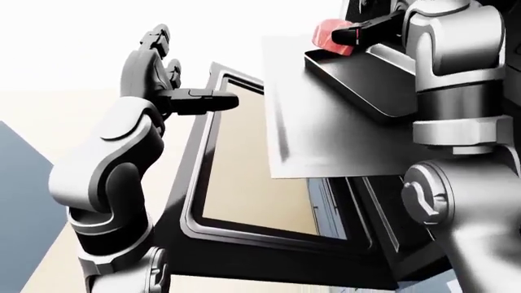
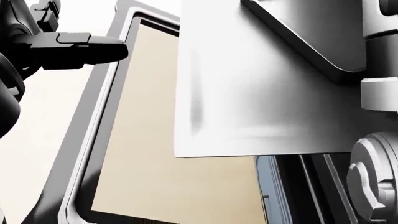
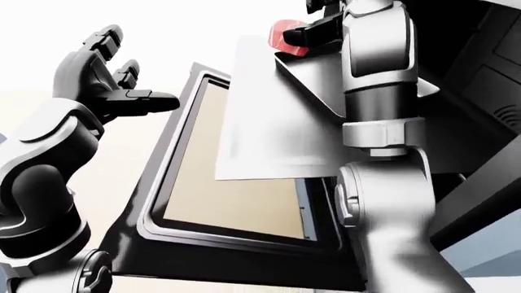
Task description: Place the steak on the top rack of the oven.
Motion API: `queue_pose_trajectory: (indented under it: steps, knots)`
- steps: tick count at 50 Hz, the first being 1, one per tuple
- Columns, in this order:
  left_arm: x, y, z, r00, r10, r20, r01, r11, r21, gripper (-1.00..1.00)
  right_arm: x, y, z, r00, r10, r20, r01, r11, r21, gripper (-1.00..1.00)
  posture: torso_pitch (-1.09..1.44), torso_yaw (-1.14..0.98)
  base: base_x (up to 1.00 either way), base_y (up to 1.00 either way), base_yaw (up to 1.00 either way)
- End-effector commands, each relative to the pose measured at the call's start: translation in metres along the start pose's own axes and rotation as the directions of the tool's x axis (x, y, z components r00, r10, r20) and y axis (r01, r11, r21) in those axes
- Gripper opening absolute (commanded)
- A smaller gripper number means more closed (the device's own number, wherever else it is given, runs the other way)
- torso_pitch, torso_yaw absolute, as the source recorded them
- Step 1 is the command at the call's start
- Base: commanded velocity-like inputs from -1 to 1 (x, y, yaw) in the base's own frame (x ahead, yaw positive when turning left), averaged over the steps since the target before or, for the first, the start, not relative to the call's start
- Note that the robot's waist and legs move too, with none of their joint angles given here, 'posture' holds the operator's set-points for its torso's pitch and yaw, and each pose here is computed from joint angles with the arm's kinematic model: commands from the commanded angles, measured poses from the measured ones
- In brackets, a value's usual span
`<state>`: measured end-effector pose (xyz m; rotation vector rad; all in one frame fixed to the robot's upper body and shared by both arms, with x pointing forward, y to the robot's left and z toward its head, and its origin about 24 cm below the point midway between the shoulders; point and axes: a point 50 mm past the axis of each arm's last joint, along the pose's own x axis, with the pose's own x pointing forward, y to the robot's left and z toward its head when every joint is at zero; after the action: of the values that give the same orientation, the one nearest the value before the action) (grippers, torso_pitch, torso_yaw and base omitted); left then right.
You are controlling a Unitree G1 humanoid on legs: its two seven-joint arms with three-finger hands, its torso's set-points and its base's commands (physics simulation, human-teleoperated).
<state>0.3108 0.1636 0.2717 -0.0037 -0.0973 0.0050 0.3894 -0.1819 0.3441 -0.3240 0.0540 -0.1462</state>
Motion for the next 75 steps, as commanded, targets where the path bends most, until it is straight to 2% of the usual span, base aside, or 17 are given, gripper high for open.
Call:
queue_pose_trajectory:
  steps: [1,40,61,75]
  knots:
    - [-0.003,0.0,0.016,0.996,0.002,0.087,-0.002,1.0,-0.004,1.0,-0.01,-0.009,0.029,0.989,-0.042,0.139,0.042,0.999,0.005,-1.0,0.0,0.0,0.0,0.0,0.0]
    - [-0.004,0.002,0.015,0.996,0.004,0.087,-0.004,1.0,-0.005,1.0,-0.006,-0.01,0.018,0.991,-0.054,0.118,0.052,0.998,0.02,-1.0,0.0,0.0,0.08,0.0,0.0]
    - [-0.003,-0.001,0.016,0.996,-0.001,0.087,0.001,1.0,-0.005,1.0,-0.006,-0.016,0.024,0.991,-0.064,0.119,0.063,0.998,0.013,-1.0,0.0,0.0,0.02,0.0,0.0]
    - [-0.004,0.001,0.013,0.996,0.002,0.084,-0.001,1.0,-0.007,1.0,0.003,-0.027,0.012,0.99,-0.111,0.082,0.111,0.994,0.007,-1.0,0.0,0.0,0.0,0.0,0.0]
